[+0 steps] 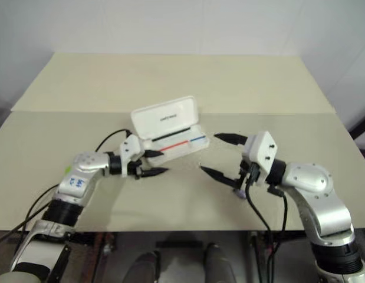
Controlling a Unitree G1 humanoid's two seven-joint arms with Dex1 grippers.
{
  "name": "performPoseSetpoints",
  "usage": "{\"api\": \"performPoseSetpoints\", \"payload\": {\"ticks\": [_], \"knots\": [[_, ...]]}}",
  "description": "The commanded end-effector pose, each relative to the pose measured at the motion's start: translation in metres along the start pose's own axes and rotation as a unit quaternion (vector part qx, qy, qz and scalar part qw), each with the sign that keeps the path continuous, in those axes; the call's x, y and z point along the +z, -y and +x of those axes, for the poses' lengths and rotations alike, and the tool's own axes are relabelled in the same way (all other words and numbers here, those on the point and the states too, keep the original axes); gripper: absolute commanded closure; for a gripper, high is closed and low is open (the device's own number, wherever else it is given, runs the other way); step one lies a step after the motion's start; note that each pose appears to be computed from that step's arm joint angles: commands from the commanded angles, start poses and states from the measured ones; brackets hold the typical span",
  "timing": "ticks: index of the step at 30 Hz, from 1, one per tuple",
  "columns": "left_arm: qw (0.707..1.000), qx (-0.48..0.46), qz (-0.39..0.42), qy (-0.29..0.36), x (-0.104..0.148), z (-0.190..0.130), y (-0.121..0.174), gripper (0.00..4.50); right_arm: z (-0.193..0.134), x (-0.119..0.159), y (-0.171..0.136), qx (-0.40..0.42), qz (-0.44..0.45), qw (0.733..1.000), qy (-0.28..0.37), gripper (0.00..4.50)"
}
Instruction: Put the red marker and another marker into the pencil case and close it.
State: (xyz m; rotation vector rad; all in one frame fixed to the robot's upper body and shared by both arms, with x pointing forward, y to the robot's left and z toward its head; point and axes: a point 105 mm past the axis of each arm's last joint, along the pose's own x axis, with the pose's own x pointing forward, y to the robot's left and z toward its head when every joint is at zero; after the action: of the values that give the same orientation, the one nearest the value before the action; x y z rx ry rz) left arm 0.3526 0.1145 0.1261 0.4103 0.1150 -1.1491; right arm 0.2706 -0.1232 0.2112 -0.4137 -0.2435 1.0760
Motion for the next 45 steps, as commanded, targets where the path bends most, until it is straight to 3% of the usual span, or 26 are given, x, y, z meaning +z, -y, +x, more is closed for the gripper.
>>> {"api": "performPoseSetpoints", "payload": {"ticks": [1, 8, 19, 33, 45], "knots": [[1.0, 0.003, 0.011, -0.007, 0.004, 0.004, -0.004, 2.16, -0.006, 0.013, -0.004, 0.018, -0.019, 1.0, 0.005, 0.0], [0.999, -0.019, 0.029, -0.012, 0.008, 0.007, 0.0, 4.48, -0.008, 0.017, -0.004, 0.026, -0.019, 0.999, 0.003, 0.0], [0.995, -0.069, 0.063, -0.019, 0.02, -0.009, 0.012, 4.48, -0.015, 0.012, 0.002, 0.03, -0.016, 0.999, -0.016, 0.0], [0.993, -0.092, 0.045, -0.065, -0.014, -0.071, 0.035, 4.48, -0.019, 0.01, 0.004, 0.025, -0.011, 0.999, -0.018, 0.0], [0.99, -0.12, 0.074, -0.026, -0.004, -0.046, 0.037, 4.48, -0.016, 0.01, 0.001, 0.031, -0.008, 0.999, -0.013, 0.0]]}}
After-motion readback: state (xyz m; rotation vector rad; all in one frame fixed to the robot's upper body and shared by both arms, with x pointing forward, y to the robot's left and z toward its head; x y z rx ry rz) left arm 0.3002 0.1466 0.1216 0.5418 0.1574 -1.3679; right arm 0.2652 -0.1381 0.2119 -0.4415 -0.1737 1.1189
